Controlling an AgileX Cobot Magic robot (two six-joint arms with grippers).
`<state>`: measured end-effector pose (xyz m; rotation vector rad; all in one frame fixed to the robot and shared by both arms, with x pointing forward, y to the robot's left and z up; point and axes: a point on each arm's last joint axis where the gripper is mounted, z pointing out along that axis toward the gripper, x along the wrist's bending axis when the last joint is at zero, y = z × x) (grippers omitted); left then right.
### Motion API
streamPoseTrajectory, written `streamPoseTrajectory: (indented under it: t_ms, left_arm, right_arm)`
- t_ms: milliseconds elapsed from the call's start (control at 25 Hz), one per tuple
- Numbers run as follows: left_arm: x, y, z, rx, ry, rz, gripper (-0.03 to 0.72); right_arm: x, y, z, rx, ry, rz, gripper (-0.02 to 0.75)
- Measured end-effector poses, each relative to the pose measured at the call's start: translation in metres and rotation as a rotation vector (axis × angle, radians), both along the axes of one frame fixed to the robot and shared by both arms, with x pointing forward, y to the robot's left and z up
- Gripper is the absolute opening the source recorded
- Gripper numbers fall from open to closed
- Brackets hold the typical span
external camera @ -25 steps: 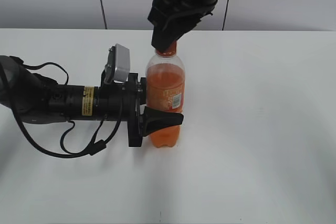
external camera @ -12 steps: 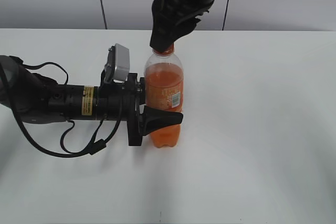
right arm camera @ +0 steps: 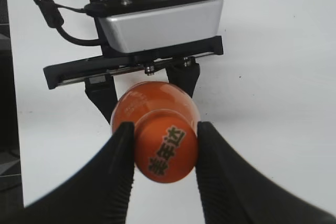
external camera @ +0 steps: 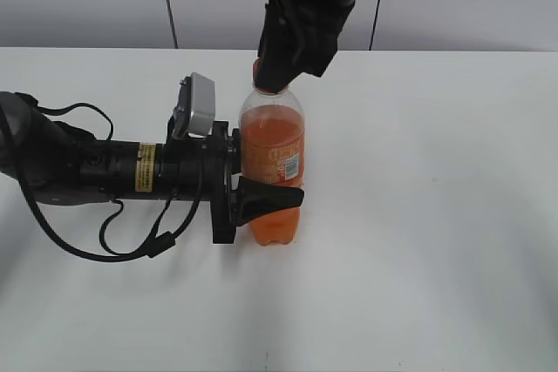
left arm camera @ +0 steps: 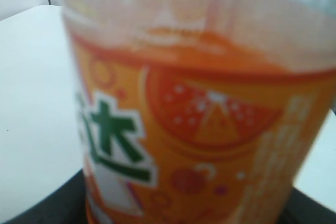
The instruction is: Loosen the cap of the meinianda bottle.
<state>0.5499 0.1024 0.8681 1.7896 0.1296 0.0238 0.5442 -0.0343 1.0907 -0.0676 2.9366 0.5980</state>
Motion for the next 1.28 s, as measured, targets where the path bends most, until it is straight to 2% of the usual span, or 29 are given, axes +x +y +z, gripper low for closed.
streamPoseTrajectory:
  t_ms: [720,960,1280]
  left_arm:
    - [-0.0014,0.0002,-0.0002,0.005,-0.011,-0.022,0.412]
    - [-0.0012,0.0001,-0.0001,0.005,-0.012,-0.022,0.412]
    - [-0.001,0.0001,0.0001,0.004,-0.013,-0.022,0.412]
  right_arm:
    - [-0.0021,0.0007,0.0,-0.048,-0.162,0.43,0.272]
    - [-0.0021,0.0008,-0.0002,-0.052,-0.173,0.458,0.272]
    - [-0.002,0.0009,-0.0002,-0.044,-0.151,0.406,0.276]
